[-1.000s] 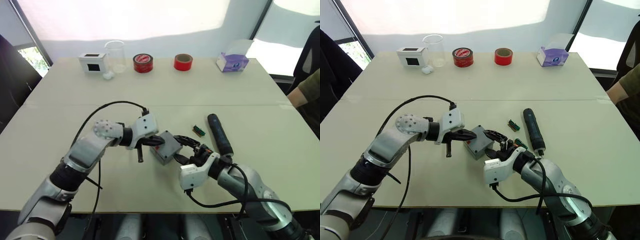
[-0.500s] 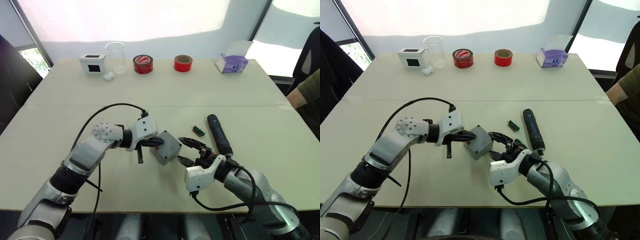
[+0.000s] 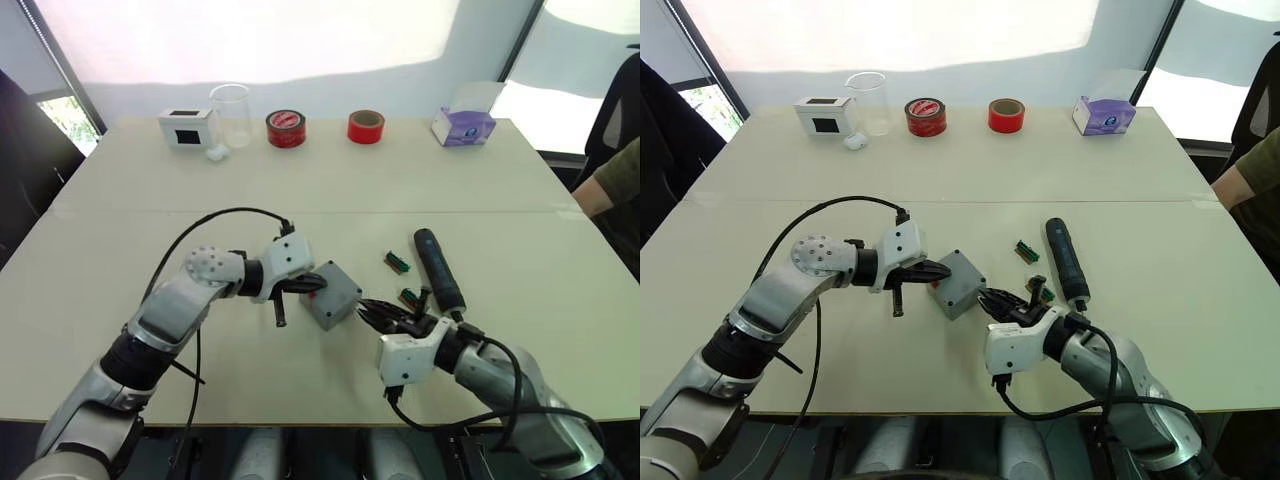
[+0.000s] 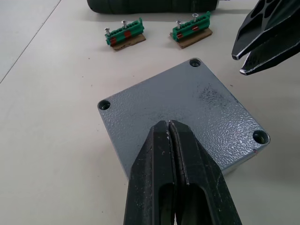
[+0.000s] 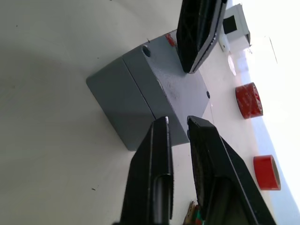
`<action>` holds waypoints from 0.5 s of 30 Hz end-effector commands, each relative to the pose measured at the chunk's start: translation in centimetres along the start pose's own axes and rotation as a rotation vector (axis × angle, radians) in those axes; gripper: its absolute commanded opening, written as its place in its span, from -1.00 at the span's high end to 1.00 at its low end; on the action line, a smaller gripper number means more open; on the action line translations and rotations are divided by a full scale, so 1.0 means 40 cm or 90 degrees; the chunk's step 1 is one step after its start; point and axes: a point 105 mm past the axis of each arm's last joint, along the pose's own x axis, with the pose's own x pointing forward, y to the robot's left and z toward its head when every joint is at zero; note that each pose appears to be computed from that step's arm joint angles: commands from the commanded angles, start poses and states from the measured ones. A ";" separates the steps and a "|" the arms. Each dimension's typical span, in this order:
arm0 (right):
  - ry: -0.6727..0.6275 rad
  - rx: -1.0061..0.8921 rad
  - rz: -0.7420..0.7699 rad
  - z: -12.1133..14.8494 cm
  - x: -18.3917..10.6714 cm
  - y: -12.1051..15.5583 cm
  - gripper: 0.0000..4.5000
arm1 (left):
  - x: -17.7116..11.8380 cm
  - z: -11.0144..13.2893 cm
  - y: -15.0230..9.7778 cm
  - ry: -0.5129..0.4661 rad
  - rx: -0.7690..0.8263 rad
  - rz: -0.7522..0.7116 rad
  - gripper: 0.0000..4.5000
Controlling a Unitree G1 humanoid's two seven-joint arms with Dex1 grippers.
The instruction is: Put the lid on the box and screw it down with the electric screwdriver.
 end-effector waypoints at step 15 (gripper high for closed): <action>0.055 0.460 0.103 -0.011 0.035 0.038 0.65 | -0.030 -0.067 0.116 -0.006 -0.170 0.102 1.00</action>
